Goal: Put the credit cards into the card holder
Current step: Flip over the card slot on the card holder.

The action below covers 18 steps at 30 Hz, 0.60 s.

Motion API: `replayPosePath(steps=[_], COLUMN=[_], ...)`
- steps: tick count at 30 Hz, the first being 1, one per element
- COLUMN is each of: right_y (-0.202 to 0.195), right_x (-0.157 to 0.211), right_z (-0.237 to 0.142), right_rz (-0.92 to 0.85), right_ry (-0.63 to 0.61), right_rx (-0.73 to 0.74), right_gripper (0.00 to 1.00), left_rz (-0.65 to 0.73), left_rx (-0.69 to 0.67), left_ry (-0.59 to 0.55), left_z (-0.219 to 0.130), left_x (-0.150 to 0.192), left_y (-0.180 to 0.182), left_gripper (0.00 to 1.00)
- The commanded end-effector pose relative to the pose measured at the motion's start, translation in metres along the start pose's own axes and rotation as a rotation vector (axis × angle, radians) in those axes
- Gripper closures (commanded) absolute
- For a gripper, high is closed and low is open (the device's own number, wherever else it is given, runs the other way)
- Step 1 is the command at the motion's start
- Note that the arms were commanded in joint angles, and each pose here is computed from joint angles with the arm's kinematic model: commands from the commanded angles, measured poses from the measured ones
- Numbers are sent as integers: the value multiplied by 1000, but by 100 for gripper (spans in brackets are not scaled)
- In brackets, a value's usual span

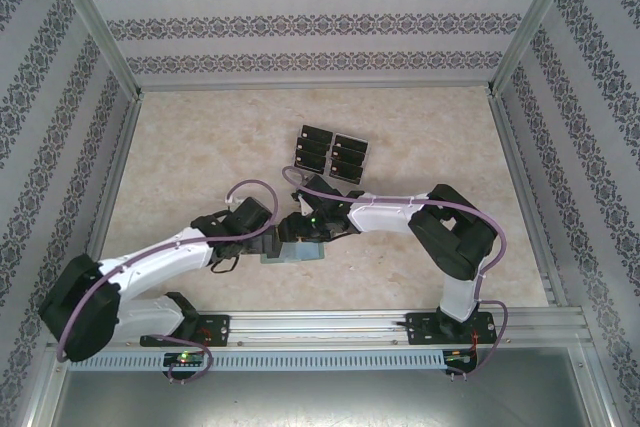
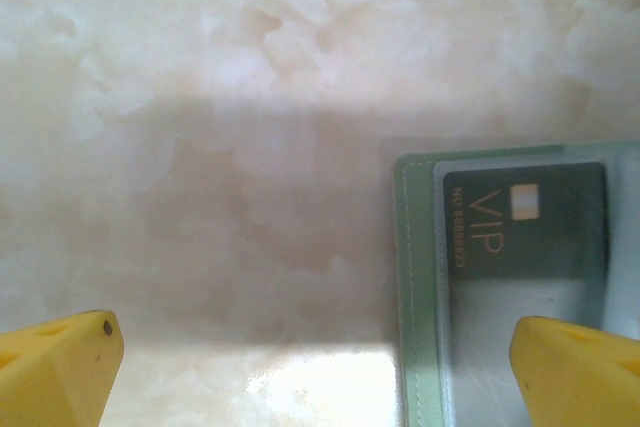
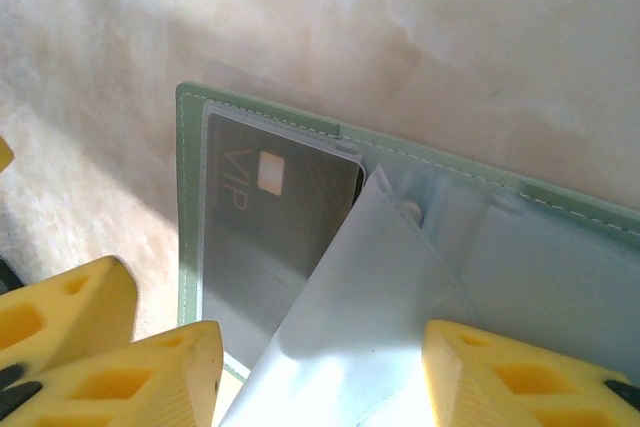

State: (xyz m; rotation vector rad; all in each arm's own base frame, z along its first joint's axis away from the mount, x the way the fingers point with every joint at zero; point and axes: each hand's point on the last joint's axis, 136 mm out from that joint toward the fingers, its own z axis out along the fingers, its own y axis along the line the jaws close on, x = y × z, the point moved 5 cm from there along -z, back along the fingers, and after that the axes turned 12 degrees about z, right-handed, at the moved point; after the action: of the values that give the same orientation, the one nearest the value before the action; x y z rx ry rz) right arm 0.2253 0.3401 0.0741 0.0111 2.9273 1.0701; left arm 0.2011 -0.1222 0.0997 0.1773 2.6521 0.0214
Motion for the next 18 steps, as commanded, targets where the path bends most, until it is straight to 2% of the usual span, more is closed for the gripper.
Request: replayPosePath(steps=[1, 11, 18], right_y=[3, 0, -1], right_x=[2, 2, 3], right_z=[-1, 1, 2], right_rz=[9, 26, 32], right_ry=[1, 3, 5], right_rx=[-18, -9, -7], right_gripper=[44, 44, 44], left_rz=[9, 151, 306], left_rx=[-9, 150, 148], left_ry=[-23, -132, -158], left_z=[-8, -33, -35], left_x=[5, 2, 14], left_y=[5, -15, -38], left_gripper=[0, 0, 1])
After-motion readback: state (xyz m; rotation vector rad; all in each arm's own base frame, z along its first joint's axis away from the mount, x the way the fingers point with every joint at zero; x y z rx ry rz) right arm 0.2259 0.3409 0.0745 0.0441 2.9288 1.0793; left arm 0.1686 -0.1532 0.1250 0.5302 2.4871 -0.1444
